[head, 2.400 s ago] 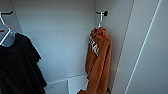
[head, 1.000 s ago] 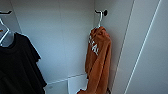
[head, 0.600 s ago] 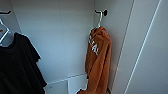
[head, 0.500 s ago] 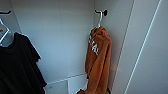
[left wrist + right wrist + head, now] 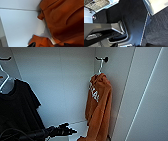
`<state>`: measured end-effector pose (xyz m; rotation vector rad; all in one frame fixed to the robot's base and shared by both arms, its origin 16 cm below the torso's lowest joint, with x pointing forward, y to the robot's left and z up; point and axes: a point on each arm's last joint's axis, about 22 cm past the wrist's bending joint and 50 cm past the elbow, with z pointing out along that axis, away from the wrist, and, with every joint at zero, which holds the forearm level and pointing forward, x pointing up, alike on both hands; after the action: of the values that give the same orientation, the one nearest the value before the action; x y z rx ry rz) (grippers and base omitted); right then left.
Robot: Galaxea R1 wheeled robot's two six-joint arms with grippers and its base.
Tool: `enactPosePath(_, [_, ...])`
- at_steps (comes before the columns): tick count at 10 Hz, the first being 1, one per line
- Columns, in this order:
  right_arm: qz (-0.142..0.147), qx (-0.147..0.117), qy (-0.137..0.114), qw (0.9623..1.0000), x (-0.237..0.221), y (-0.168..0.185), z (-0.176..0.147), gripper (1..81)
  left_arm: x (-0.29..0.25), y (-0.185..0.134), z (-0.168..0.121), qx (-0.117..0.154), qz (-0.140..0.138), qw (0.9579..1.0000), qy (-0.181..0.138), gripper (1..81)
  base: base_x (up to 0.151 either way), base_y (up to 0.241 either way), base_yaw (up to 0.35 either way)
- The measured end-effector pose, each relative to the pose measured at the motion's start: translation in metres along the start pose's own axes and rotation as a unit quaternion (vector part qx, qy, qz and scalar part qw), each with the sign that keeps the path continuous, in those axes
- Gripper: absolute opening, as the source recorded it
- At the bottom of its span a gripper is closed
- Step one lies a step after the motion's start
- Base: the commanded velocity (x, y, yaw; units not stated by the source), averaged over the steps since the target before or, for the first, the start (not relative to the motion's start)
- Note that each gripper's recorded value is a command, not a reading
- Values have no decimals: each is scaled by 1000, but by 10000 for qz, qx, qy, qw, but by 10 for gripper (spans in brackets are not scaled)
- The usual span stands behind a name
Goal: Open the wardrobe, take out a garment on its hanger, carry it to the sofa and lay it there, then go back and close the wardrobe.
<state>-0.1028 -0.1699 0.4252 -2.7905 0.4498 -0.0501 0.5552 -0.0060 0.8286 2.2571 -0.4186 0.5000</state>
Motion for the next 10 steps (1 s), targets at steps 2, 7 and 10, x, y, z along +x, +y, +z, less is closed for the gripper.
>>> enactPosePath(2, [4,14,-6,10000,0,-3,1,811,27,41,12,-113,145,9998,-72,811,0,0,0])
enactPosePath(7, [4,12,3,10000,2,-3,1,811,111,109,0,-77,315,9994,86,811,0,0,0])
enactPosePath(10, [16,8,-3,10000,2,-2,0,811,161,174,-21,-343,403,9981,313,811,0,0,0])
